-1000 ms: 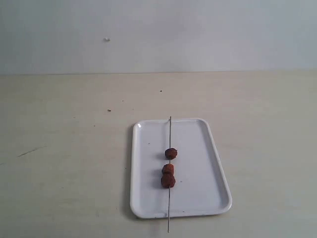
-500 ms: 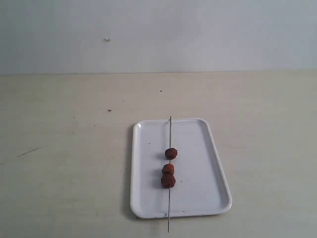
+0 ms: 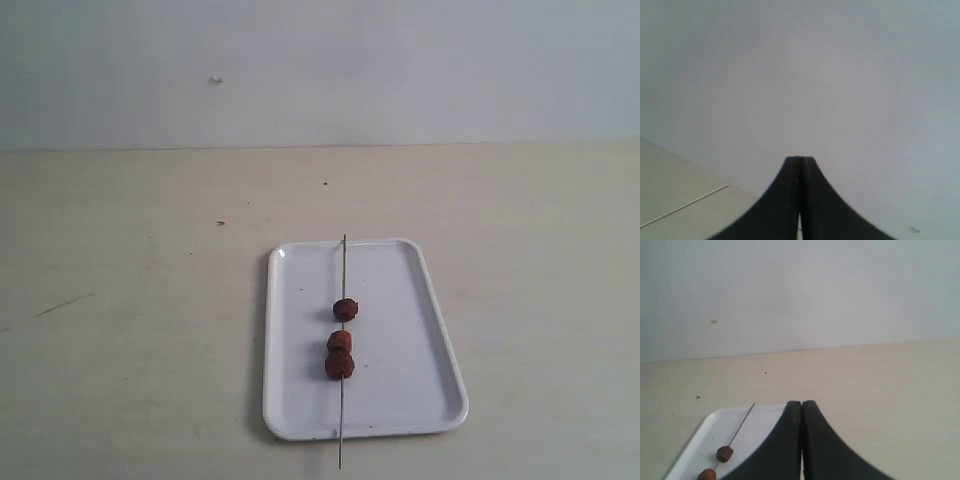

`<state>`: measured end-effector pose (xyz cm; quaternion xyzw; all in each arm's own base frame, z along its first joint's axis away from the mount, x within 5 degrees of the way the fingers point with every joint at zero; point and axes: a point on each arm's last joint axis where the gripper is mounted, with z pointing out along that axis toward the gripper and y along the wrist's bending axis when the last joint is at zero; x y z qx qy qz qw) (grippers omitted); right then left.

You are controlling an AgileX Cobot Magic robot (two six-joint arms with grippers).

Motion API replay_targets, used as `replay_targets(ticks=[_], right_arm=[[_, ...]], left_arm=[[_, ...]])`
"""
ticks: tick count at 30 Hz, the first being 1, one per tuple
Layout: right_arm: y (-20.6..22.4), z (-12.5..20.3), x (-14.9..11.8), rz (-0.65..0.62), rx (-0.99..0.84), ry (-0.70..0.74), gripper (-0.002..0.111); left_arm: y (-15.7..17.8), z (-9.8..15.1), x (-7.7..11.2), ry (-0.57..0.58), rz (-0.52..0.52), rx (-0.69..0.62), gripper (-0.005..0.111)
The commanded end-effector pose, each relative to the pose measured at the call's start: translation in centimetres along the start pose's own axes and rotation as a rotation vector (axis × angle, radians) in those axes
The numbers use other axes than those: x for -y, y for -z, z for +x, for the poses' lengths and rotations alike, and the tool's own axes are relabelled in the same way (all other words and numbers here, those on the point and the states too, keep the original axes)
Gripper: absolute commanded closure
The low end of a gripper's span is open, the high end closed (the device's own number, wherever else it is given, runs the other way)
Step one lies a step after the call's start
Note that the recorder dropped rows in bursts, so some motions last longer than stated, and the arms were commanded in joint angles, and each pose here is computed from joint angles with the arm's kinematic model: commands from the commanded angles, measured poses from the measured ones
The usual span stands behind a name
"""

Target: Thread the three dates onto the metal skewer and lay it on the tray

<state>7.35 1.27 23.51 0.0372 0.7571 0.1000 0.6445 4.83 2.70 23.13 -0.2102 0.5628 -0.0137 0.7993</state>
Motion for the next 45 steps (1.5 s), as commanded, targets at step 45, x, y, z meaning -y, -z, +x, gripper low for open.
replay_targets(ticks=[45], right_arm=[[0.0,0.1,0.0,-0.002,0.000,-0.003,0.108]], left_arm=[[0.5,2.2,1.6,-0.717,0.251,-0.164,0.107]])
